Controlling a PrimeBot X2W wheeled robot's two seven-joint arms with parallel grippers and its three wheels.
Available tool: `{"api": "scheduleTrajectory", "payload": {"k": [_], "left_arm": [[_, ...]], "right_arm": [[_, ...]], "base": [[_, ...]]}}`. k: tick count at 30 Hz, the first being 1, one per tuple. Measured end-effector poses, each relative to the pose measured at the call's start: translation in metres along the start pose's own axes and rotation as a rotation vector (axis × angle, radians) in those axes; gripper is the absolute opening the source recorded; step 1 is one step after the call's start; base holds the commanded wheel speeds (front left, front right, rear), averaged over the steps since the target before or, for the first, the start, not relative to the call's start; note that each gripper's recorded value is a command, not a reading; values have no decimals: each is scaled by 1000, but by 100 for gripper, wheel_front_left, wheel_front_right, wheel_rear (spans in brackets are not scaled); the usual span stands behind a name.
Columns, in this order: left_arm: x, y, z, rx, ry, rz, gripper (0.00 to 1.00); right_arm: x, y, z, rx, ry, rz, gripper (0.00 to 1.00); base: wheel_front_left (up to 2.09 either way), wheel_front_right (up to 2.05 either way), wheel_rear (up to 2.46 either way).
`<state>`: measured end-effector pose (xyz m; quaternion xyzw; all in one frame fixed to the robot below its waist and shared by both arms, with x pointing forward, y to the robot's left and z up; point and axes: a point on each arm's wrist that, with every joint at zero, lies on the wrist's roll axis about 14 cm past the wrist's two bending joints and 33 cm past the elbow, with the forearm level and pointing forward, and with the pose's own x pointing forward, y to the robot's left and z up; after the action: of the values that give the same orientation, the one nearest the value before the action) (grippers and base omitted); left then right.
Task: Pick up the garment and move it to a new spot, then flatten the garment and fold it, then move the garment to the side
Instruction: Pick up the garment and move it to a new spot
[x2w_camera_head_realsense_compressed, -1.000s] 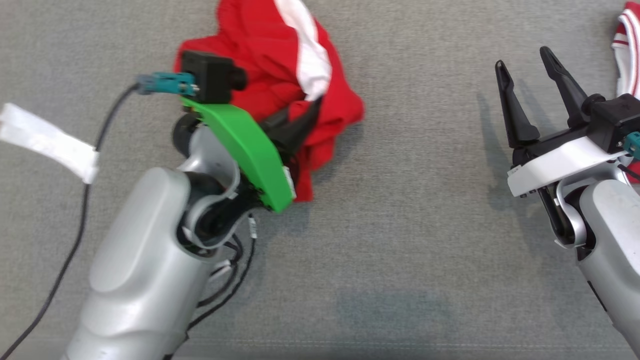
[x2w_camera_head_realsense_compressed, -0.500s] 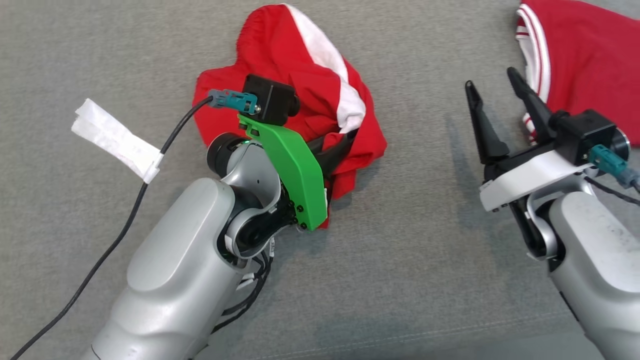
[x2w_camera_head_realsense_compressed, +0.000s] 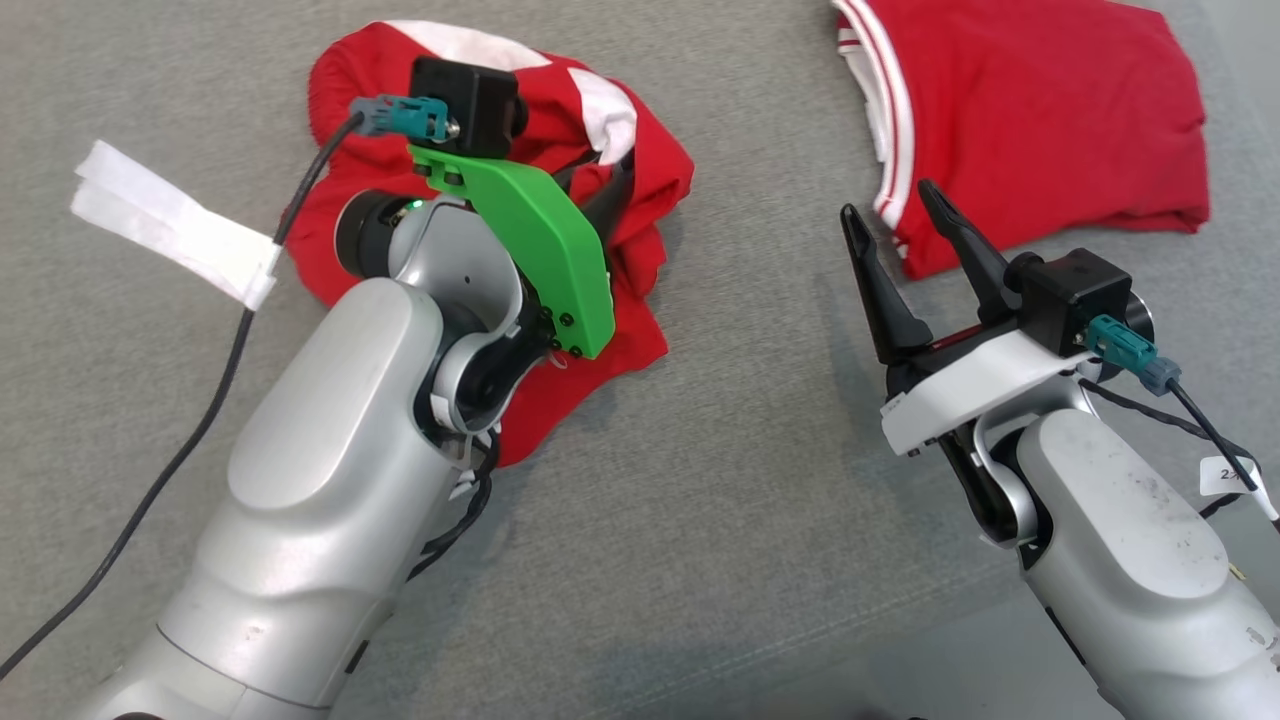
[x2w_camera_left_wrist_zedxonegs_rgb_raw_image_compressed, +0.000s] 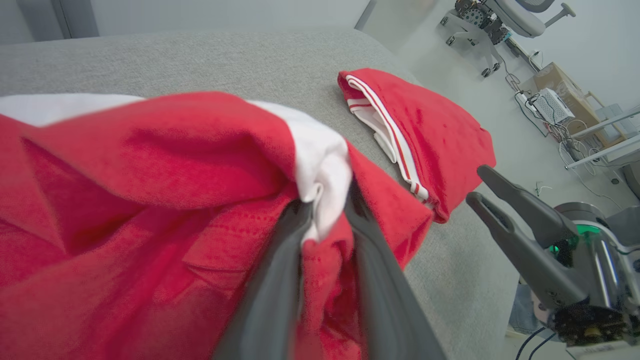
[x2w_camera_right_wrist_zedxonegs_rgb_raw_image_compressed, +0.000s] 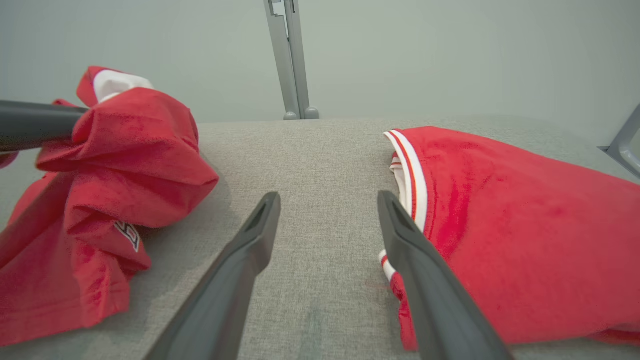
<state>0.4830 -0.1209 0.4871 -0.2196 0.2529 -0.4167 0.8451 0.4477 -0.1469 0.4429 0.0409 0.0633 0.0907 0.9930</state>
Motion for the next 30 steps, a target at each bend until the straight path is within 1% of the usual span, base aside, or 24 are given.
{"api": "scheduleTrajectory", "payload": {"k": [1,5,13,17,22,26,30], "left_arm": [[3,-2,-5,1,11,-6,100],[12,-15,-24,26,74,-35,100],[7,-31,-28,134,102,-67,100],[-1,-33,-23,159,78,-73,100],[-13,-28,-7,179,8,-42,100],[-28,-17,4,183,-66,6,100],[-48,2,10,151,-132,84,100]], "right_arm": [[-3,-5,-1,-3,4,-15,100],[-14,-17,-1,-11,12,-55,100],[-14,-3,3,-7,-4,-9,100],[-10,1,7,-4,-17,3,100],[-2,8,11,-7,-33,34,100],[5,27,13,-4,-43,94,100],[12,49,13,7,-48,163,100]], "base": [[0,0,0],[0,0,0],[0,0,0],[0,0,0],[0,0,0],[0,0,0],[0,0,0]]}}
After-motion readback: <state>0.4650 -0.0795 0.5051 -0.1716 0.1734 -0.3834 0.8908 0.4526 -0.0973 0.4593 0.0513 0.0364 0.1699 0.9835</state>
